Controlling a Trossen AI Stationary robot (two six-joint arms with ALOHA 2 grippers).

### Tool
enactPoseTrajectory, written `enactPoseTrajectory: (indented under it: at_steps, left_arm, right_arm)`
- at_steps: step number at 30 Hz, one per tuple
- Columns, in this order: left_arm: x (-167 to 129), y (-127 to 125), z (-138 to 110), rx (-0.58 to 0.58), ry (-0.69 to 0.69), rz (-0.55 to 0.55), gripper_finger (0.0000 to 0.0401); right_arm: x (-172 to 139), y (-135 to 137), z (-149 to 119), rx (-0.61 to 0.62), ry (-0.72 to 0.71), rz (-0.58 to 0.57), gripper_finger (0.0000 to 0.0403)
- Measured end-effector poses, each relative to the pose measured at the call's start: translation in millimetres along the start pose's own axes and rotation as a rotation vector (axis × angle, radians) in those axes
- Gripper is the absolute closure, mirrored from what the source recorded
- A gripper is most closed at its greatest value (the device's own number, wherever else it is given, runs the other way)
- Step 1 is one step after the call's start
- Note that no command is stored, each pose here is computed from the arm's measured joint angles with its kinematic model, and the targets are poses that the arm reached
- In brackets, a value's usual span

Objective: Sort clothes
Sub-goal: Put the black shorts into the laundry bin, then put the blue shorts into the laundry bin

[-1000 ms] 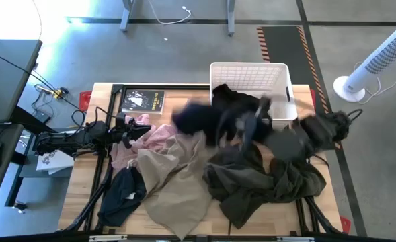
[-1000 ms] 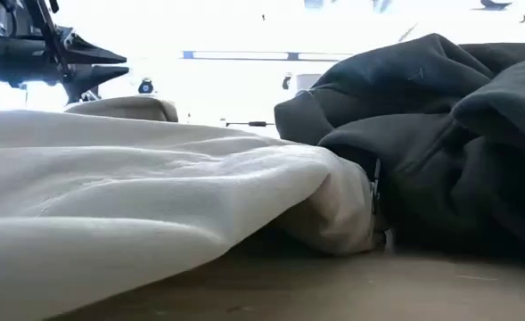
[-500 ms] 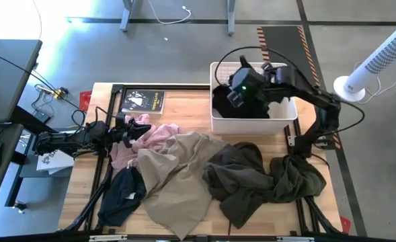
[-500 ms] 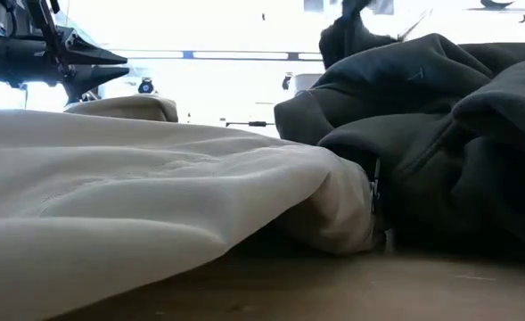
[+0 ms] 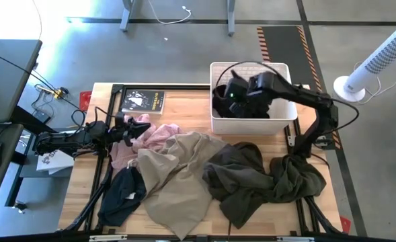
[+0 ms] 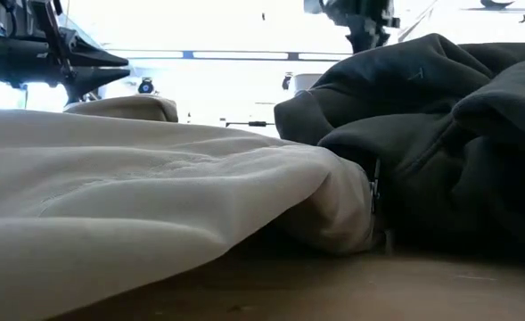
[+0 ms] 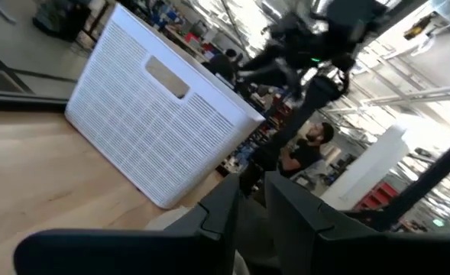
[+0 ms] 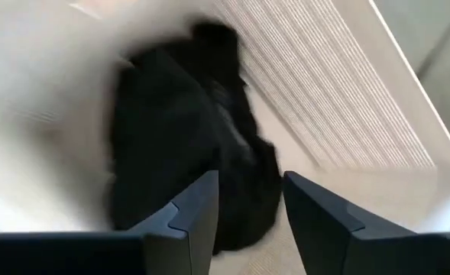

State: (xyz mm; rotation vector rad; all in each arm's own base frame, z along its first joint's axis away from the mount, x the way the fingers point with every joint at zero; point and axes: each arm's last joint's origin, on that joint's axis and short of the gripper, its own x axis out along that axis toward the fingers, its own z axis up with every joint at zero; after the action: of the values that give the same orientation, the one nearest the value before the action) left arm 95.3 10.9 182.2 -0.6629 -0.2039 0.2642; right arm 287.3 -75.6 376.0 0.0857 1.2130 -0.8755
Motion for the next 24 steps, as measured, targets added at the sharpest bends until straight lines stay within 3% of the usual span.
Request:
enactPoseTrajectory:
  at_steps: [3, 7, 9, 11, 18, 21, 24]
  left_arm:
    - [0, 0, 1, 0.033, -0.020, 0.019, 0.0339]
    - [0, 1, 1, 0.079, -0.030, 0.039, 0.0339]
    - [0, 1, 1, 0.089, -0.029, 0.040, 0.0339]
    - [0, 1, 1, 0.089, -0.027, 0.041, 0.0339]
    - [0, 1, 1, 0.085, -0.027, 0.039, 0.0339]
    - [0, 1, 1, 0.086, -0.023, 0.043, 0.0339]
    - [0, 3, -2, 0.095, 0.003, 0.060, 0.0339]
  right_arm:
    - [-30, 37, 1, -0.050, -0.207, 0.126, 0.0257]
    - [-74, 107, -1, -0.183, -0.554, 0.427, 0.0257]
    - [-86, 140, -2, -0.223, -0.694, 0.563, 0.0257]
    - [-86, 171, -2, -0.221, -0.788, 0.625, 0.0257]
    - [-23, 254, 8, -0.236, -0.762, 0.614, 0.0256]
    - [-1, 271, 16, -0.302, -0.737, 0.609, 0.0256]
    - [20, 276, 26, -0.354, -0.652, 0.690, 0.0256]
